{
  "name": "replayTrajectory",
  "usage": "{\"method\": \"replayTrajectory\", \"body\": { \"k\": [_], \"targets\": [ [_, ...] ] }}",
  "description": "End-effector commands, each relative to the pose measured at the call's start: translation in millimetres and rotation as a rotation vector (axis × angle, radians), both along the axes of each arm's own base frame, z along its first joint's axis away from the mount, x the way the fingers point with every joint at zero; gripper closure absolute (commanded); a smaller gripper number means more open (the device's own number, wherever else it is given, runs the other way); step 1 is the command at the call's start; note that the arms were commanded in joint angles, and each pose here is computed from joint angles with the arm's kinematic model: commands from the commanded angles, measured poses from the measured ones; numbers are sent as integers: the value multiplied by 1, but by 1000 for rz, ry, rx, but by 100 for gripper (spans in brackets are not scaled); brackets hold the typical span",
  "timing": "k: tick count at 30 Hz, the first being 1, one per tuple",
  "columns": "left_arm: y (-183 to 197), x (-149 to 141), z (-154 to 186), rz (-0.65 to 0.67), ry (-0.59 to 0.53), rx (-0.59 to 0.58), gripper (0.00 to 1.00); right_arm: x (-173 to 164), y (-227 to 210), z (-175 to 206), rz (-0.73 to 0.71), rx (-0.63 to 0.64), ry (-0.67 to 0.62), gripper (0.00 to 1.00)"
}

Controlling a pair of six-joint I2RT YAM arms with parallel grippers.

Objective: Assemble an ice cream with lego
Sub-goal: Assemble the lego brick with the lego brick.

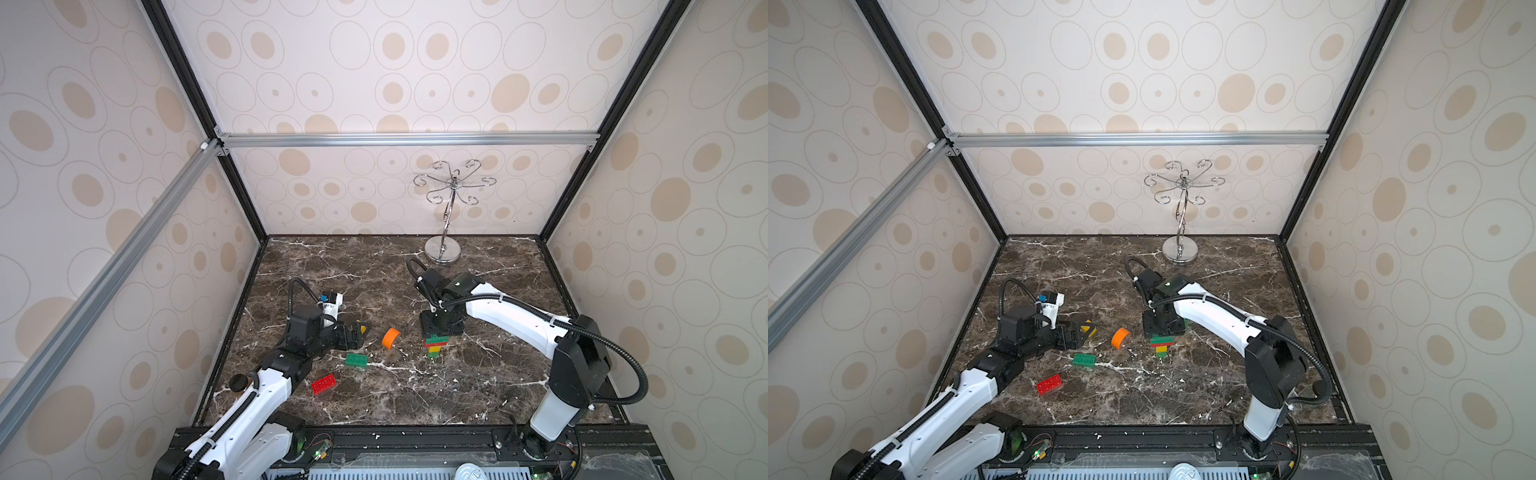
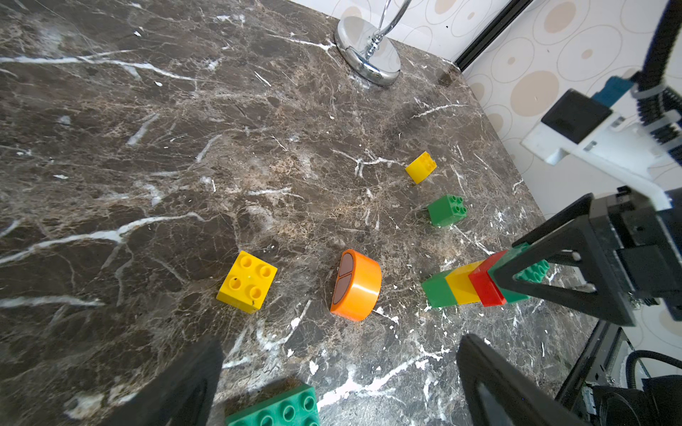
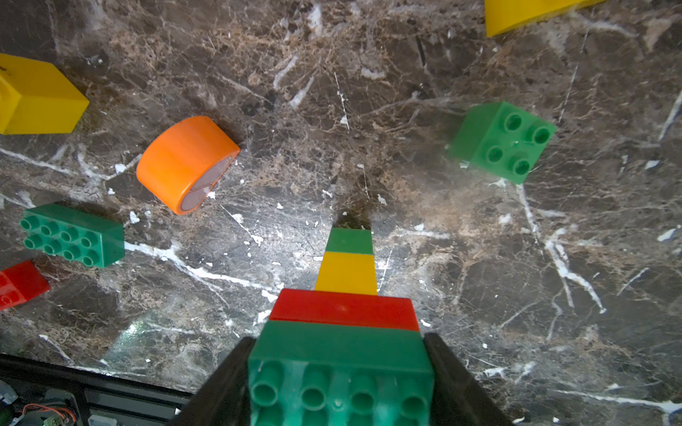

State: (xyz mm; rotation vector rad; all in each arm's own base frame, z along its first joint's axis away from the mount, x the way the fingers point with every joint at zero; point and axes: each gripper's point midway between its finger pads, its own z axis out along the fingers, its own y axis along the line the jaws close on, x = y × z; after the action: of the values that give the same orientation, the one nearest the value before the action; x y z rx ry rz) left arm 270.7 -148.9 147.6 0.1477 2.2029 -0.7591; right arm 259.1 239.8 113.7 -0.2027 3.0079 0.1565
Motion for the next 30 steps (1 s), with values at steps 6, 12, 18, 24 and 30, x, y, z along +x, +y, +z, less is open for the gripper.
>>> {"method": "replayTrajectory", "body": {
  "k": [6, 12, 18, 24, 30],
  "targets": [
    [1, 1, 7, 3, -20, -4, 0, -33, -28, -65, 67, -180, 216, 53],
    [2, 0, 6, 4, -18, -3, 0, -40, -38, -79, 83, -237, 240, 54],
    [1, 1, 6, 4, -19, -4, 0, -51, -40, -93, 76, -220, 291, 53],
    [2, 0, 6, 7, -19, -3, 0, -53, -44, -102, 72, -257, 316, 53],
    [2, 0, 6, 8, -18, 0, 0, -55, -45, -107, 62, -272, 343, 54]
  ]
}}
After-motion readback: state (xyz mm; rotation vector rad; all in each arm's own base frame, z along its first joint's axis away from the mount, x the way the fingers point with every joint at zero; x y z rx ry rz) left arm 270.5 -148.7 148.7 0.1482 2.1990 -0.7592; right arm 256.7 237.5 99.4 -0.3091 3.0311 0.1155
